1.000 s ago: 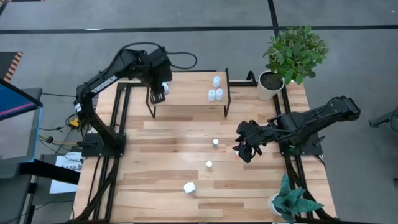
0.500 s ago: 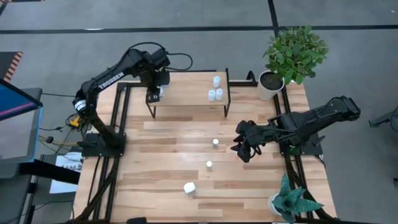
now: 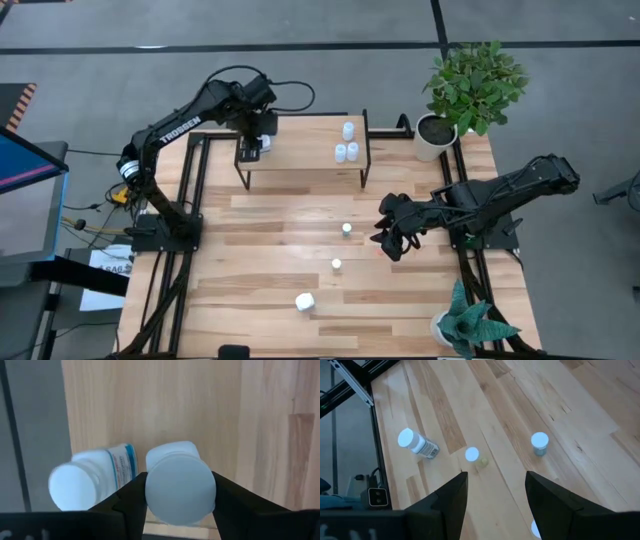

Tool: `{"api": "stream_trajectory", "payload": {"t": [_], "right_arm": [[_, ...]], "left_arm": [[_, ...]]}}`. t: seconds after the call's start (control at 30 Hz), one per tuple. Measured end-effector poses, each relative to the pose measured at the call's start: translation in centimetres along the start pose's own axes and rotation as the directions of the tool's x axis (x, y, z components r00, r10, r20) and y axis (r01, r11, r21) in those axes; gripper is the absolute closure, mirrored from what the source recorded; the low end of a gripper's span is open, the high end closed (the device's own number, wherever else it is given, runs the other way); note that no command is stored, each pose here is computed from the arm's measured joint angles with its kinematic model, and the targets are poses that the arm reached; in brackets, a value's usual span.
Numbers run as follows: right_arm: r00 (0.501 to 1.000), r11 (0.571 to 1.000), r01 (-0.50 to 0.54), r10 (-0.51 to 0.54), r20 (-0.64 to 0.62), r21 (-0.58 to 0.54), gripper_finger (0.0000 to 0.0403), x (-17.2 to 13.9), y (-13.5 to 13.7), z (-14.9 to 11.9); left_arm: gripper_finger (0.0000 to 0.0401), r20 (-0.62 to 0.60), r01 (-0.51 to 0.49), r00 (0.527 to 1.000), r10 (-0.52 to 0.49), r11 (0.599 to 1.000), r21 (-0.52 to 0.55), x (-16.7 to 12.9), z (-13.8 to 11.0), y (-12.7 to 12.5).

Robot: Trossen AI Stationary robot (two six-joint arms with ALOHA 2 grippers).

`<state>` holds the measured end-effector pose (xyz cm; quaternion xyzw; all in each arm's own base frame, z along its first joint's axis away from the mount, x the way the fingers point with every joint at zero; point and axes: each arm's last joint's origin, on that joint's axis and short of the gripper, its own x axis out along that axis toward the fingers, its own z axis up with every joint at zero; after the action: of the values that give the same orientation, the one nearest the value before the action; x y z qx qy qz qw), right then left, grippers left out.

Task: Pick and place medicine bottles onto shelf by color
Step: Put the left white medicine bottle on the shelf aligned with the other white medicine bottle, then put the white medicine bottle on the shelf aligned with the other white medicine bottles

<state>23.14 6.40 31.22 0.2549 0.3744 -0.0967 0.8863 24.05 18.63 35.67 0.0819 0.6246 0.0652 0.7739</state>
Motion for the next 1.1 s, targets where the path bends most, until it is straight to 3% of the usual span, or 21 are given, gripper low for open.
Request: {"api": "stream_trajectory", "payload": {"t": [0.63,0.83,1.1], "right_arm": [[1.000,0.999,0.000,0.000,-0.001,0.050,0.0185,0.0,0.0,0.0],[1.000,0.999,0.001,0.000,-0.001,0.051,0.0185,0.0,0.0,0.0],[1.000,0.999,0.001,-0.001,-0.001,0.051,0.0185,0.0,0.0,0.0]], "left_arm": [[0.0171,0.009,-0.020,1.000,0.020,0.999,0.030,0.0,0.1,0.1],[0.0148,-0.024,-0.079,0.997,0.079,0.996,0.028,0.0,0.1,0.3],[0.0144,-0.012,-0.135,0.991,0.135,0.989,-0.055,-1.4,0.3,0.5]]}}
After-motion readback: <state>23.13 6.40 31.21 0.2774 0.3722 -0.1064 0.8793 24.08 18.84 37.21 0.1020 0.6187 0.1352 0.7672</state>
